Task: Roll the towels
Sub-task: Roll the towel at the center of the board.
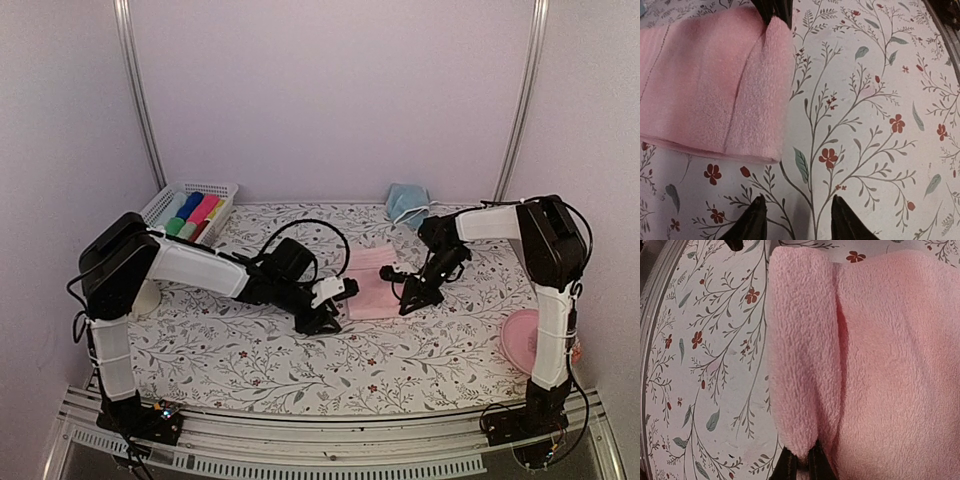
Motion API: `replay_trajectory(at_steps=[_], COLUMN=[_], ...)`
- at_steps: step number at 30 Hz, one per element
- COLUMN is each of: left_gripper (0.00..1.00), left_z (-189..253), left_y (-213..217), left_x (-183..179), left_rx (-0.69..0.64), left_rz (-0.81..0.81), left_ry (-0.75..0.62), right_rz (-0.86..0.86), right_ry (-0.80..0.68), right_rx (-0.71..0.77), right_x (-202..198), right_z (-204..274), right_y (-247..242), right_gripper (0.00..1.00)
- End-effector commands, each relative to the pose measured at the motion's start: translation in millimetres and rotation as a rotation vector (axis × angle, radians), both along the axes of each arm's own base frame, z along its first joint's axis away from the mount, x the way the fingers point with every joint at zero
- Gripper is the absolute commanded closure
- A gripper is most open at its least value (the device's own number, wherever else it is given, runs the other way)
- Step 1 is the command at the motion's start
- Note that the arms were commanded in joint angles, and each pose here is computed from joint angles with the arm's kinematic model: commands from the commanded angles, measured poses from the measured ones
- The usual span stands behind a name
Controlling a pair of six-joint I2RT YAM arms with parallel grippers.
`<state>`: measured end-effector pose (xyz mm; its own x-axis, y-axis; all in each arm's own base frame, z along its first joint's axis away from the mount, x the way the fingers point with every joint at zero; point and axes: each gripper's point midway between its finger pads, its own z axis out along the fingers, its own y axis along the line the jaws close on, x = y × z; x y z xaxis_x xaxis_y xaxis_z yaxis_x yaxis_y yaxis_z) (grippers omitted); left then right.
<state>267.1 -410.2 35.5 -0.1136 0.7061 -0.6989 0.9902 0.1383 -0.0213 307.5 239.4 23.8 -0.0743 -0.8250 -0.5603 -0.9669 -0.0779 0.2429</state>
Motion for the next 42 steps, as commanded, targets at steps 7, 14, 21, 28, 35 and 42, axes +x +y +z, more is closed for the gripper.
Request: replay_trajectory(at_steps=[7,14,21,28,35,42], left_gripper=[0.50,0.47,0.49,0.64,0.89,0.99], left_z=[48.3,27.7,11.3,10.4,2.1,-22.9], left_y=[-20.4,-35.7,-50.4,-50.1,-46.9,-38.7], left_x=[4.6,15.5,18.6,27.2,32.1,40.1], left_rx=[-0.130,-0.106,-0.099,-0.128,-0.129,-0.071], left_rz=[-0.026,-0.011,-0.029,0.002,0.045,0.126], left_ry=[-0.240,-0.200,-0.111,-0.055,0.010,0.066], right_rz=[-0.056,-0.083,-0.089,-0.094,-0.101,-0.107], right_ry=[0.263,0.284,0.278,0.273,0.260,0.241], right_rx=[-0.050,-0.085,-0.094,-0.105,-0.107,-0.099], right_x=[-15.1,-11.3,-9.7,-8.5,-5.7,-2.2], right_z=[-5.9,-13.6,-15.6,-17.7,-17.7,-14.4], right_y=[-3.3,-5.2,-6.4,-7.5,-7.6,-6.2], right_gripper=[0.97,0.97,0.97,0.97,0.96,0.90])
